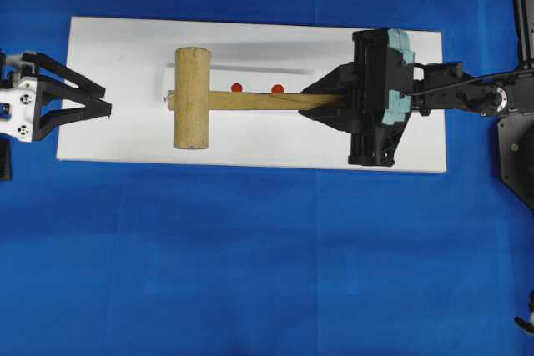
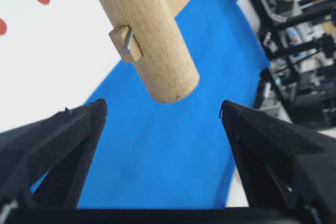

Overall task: Hit the mark with a hammer.
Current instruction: 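Open the left gripper and withdraw it to the left, then carry the mallet with the right gripper back below the board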

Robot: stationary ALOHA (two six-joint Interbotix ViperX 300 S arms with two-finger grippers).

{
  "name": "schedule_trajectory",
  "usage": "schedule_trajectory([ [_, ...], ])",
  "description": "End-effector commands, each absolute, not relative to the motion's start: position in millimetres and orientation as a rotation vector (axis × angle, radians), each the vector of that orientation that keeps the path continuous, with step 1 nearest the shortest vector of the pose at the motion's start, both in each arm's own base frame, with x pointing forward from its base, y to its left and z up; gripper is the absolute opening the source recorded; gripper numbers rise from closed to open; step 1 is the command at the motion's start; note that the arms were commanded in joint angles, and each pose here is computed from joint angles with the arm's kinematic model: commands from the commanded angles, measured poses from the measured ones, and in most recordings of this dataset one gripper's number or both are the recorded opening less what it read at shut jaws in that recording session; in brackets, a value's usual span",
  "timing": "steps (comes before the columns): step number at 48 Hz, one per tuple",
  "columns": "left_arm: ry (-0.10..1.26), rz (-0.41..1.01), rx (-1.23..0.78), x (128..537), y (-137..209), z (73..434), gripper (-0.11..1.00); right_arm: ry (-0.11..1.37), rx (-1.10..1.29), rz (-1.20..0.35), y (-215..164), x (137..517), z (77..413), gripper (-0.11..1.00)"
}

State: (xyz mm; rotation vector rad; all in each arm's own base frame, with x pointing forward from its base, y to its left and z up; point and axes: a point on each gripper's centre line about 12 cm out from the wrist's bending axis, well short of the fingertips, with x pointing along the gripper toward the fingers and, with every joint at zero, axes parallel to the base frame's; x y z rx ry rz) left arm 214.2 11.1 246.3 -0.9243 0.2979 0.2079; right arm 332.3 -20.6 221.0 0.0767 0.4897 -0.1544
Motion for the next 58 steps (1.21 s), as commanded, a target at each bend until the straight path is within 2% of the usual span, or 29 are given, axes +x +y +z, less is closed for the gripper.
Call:
schedule_trajectory([
  [1, 0.290, 0.203, -0.865, 216.5, 13.3, 250.3, 0.87, 0.452, 0.104, -0.133, -12.8, 341.6, 235.2, 0.09],
  [15, 0.320, 0.154, -0.418, 216.5, 18.6, 248.8, 0.82, 0.469, 0.164, -0.045, 31.2, 357.0, 230.2, 0.09],
  [25, 0.319, 0.142, -0.137, 214.5, 26.8, 250.6, 0.80, 0.456, 0.179, -0.043, 60.4, 364.5, 223.5, 0.09],
  [33, 0.304, 0.161, -0.055, 212.0, 33.8, 251.1, 0.80, 0.447, 0.202, -0.047, 89.5, 365.9, 213.5, 0.09],
  [43, 0.291, 0.178, -0.044, 208.0, 37.1, 250.0, 0.80, 0.473, 0.233, -0.033, 117.8, 368.2, 196.1, 0.09],
  [58, 0.268, 0.179, -0.053, 203.5, 36.3, 253.0, 0.80, 0.504, 0.225, -0.024, 128.3, 374.1, 182.3, 0.09],
])
